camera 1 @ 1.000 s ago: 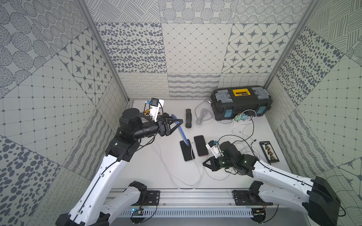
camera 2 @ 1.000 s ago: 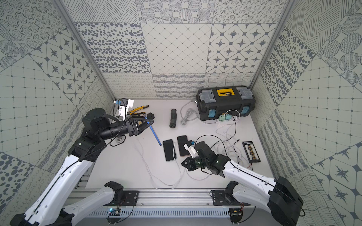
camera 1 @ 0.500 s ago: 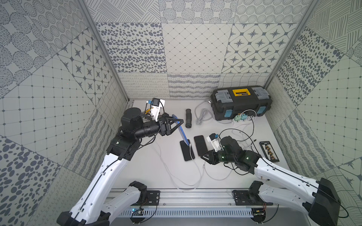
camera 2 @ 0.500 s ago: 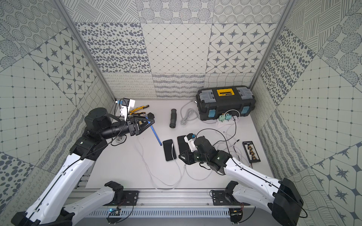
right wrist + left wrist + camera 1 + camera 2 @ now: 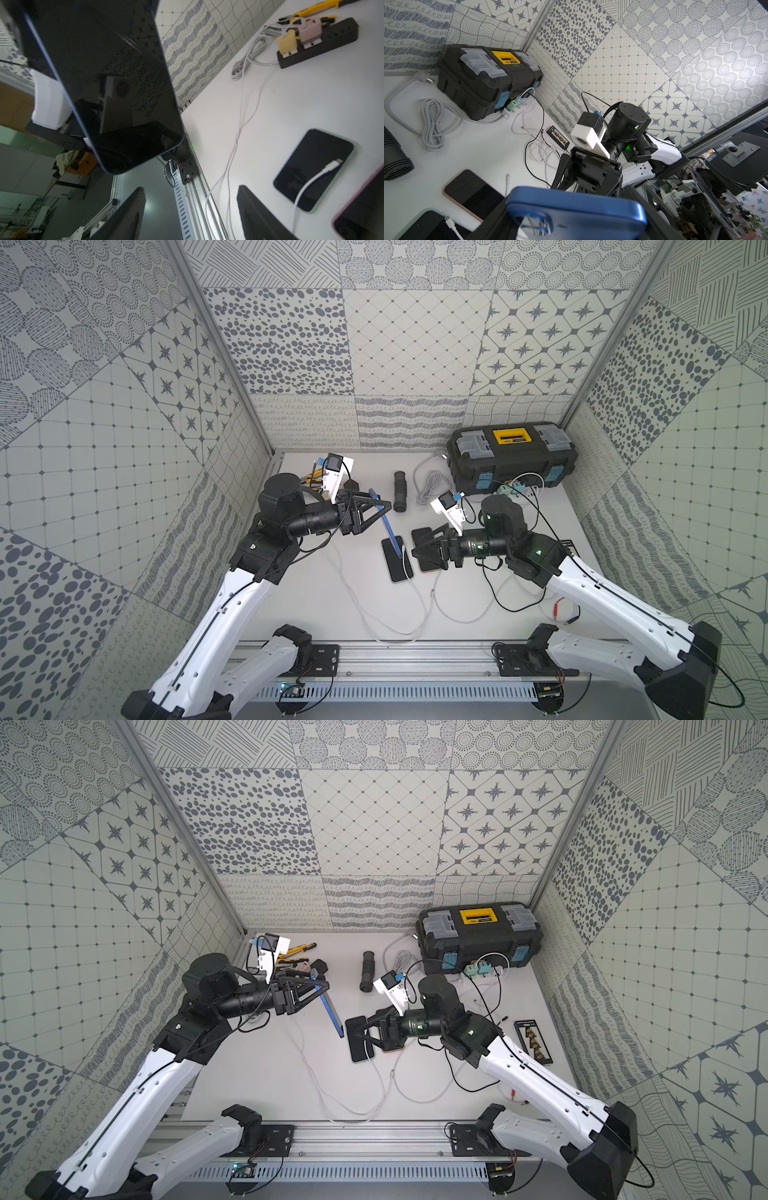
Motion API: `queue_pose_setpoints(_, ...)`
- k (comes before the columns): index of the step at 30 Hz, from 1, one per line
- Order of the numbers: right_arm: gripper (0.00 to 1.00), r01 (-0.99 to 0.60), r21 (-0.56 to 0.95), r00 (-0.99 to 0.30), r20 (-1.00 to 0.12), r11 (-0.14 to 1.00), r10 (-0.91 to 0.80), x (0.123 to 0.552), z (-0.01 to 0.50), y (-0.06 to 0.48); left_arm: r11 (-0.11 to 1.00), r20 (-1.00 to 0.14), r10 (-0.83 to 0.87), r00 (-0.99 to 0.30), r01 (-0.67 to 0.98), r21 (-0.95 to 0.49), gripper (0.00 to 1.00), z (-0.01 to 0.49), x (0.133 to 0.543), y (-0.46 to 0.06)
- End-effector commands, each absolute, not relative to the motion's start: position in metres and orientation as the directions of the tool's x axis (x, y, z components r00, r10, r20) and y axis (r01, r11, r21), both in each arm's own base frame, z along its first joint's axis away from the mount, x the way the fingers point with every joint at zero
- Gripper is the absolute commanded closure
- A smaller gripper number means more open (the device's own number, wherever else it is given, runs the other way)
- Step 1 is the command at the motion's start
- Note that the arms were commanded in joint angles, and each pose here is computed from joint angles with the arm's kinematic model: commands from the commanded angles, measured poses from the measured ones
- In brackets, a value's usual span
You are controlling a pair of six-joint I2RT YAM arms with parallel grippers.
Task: Unplug the charging cable from the phone
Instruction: Place the phone at the center of the board.
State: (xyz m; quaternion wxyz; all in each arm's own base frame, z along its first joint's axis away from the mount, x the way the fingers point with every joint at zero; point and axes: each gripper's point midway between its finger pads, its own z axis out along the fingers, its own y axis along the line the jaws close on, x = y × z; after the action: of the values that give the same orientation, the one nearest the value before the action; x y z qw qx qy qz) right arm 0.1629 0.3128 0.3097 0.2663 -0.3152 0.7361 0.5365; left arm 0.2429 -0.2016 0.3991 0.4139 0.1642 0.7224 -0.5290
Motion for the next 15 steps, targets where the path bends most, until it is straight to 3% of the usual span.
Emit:
queue_pose_setpoints(1, 0.22, -0.808, 0.588, -0.583, -0.784, 0.045, -0.214, 0.141, 0.341, 0.318, 0.263, -0.869, -0.185, -0.460, 0.828, -0.494, 1.00, 0.435, 0.220, -0.207)
queue_pose_setpoints(9, 0.09, -0.828, 0.550, -0.516, -0.823, -0.106, -0.237, 0.129, 0.373, 0.325, 0.206, -0.864, -0.168, -0.474, 0.841, -0.501, 1.00, 0.435, 0.215, -0.211)
queue_pose_setpoints(15, 0.03, -0.843, 0.525, -0.490, -0.838, -0.116, -0.239, 0.135, 0.376, 0.333, 0.185, -0.865, -0.167, -0.473, 0.847, -0.499, 1.00, 0.437, 0.213, -0.212)
